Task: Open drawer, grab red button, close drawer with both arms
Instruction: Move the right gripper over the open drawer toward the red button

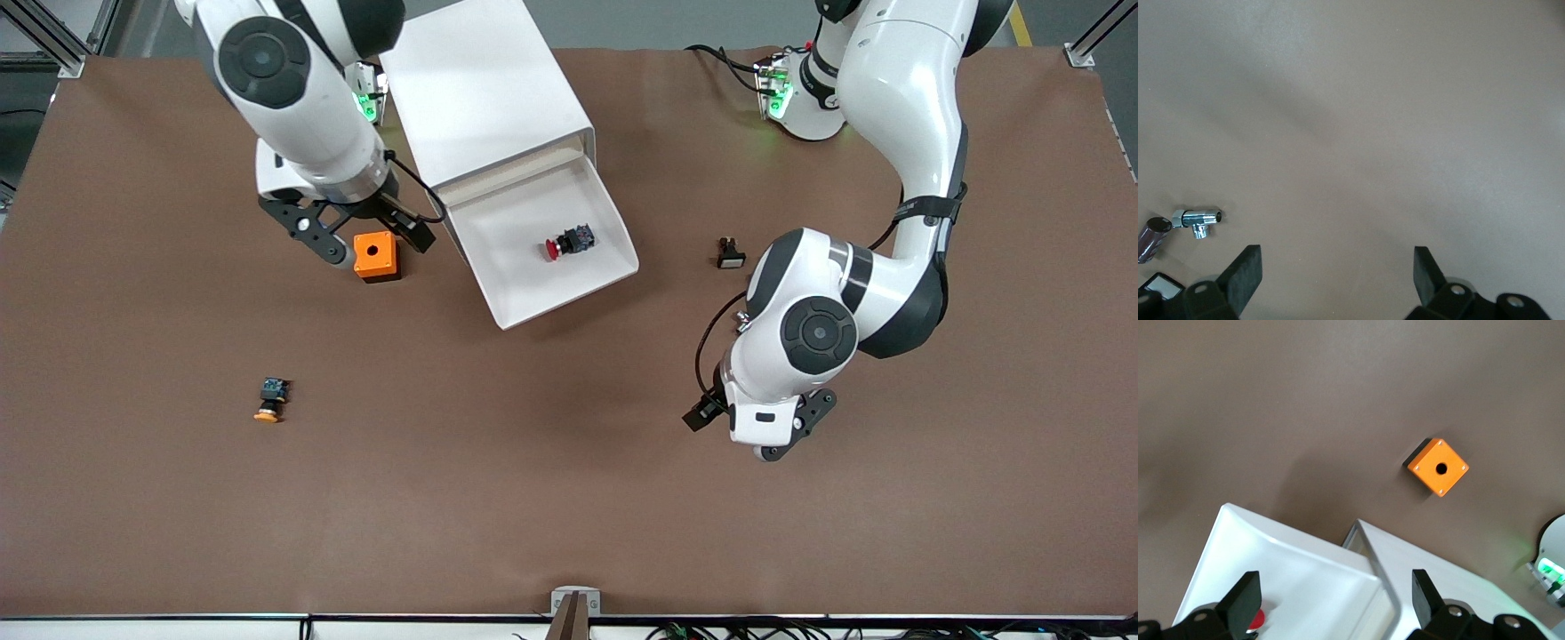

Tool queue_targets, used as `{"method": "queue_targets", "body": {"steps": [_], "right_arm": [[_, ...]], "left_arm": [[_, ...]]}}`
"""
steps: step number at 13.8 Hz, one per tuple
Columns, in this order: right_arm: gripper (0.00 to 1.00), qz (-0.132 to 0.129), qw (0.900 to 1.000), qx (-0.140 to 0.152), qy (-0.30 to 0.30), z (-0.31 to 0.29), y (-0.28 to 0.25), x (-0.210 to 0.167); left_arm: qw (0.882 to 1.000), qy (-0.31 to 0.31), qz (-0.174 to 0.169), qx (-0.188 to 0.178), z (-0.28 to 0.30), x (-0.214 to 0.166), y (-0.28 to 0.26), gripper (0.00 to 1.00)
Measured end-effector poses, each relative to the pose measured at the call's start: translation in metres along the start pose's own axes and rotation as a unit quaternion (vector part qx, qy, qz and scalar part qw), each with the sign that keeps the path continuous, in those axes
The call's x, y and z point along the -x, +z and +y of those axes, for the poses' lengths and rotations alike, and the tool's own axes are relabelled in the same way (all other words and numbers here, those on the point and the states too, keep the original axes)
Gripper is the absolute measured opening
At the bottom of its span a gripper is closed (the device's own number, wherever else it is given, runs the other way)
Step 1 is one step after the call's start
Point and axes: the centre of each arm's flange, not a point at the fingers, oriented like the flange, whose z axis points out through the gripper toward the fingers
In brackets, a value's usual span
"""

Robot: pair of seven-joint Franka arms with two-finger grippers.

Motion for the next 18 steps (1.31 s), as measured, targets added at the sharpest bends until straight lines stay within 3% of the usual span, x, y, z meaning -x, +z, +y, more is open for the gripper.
{"method": "queue_targets", "body": {"steps": [4,14,18], "right_arm": [[1.0,0.008,0.999,-0.004,0.039,-0.034,0.029,0.049],[1.0,0.02,0.991,-0.024,0.128,-0.091,0.104,0.131],[1.0,0.022,0.988,-0.025,0.15,-0.102,0.127,0.147]], "left_arm": [[0.999,0.01,0.029,-0.016,-0.004,-0.004,0.0,1.0],[0.999,0.011,0.029,-0.017,-0.005,-0.002,-0.003,1.0],[0.999,0.01,0.029,-0.017,-0.006,-0.003,-0.003,1.0]]}}
